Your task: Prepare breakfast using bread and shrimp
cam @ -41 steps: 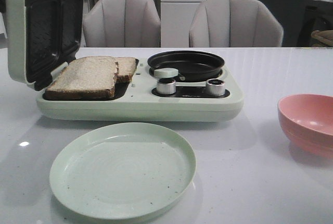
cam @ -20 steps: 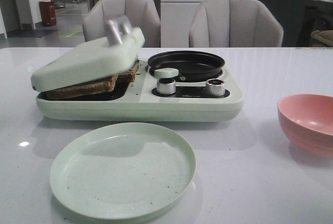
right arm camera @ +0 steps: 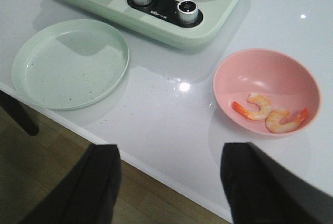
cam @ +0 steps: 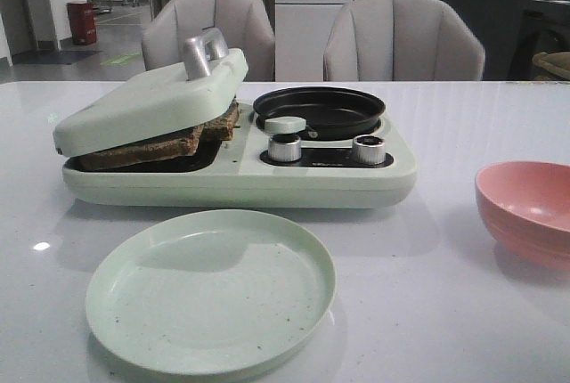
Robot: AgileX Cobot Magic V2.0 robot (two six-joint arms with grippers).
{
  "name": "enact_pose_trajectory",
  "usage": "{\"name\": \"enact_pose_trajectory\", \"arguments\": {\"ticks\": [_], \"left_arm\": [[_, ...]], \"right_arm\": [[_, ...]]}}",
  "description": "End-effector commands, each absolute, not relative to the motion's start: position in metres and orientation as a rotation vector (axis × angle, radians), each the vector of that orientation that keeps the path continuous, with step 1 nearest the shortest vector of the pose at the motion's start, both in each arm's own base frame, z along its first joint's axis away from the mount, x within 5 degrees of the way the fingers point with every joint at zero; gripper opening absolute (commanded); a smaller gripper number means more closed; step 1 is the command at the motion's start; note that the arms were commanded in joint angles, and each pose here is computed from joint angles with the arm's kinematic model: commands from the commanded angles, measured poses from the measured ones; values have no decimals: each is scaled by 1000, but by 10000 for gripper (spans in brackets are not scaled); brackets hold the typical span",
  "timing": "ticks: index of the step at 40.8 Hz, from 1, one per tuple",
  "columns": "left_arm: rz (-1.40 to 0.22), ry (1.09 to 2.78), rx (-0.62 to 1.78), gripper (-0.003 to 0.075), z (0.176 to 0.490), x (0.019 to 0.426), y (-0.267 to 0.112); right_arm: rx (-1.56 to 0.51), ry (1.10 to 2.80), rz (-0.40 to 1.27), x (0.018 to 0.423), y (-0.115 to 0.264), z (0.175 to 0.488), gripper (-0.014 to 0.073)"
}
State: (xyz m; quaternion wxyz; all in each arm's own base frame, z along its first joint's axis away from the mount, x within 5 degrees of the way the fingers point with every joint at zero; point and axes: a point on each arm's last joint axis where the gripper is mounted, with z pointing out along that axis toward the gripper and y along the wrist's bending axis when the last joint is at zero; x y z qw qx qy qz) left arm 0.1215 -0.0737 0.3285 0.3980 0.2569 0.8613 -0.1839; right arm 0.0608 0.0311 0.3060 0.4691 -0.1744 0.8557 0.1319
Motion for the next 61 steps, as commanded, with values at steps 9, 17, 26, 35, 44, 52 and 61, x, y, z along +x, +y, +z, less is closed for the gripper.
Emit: {"name": "enact_pose_trajectory", "arguments": {"ticks": [9,17,26,35,44,52,61], "left_arm": [[-496,1986,630,98,333,84,-63],[-497,1972,631,98,334,81,-61],[-497,1972,631,98,334,81,-61],[-497,1972,631,98,334,81,-61],[-497,1972,631,98,334,81,-61],[-497,1972,631,98,334,81,-61],[-497,1972,631,98,334,81,-61]], "right_arm": [[-417,2005,333,63,32,320,514],[-417,2005,333,63,32,320,514],[-416,2001,334,63,32,320,514],[-421,2034,333,63,32,317,514],[-455,2179,251,72,34,306,514],[-393,2365,76,96,34,303,514],[-373,2426,17,124,43,311,517]]}}
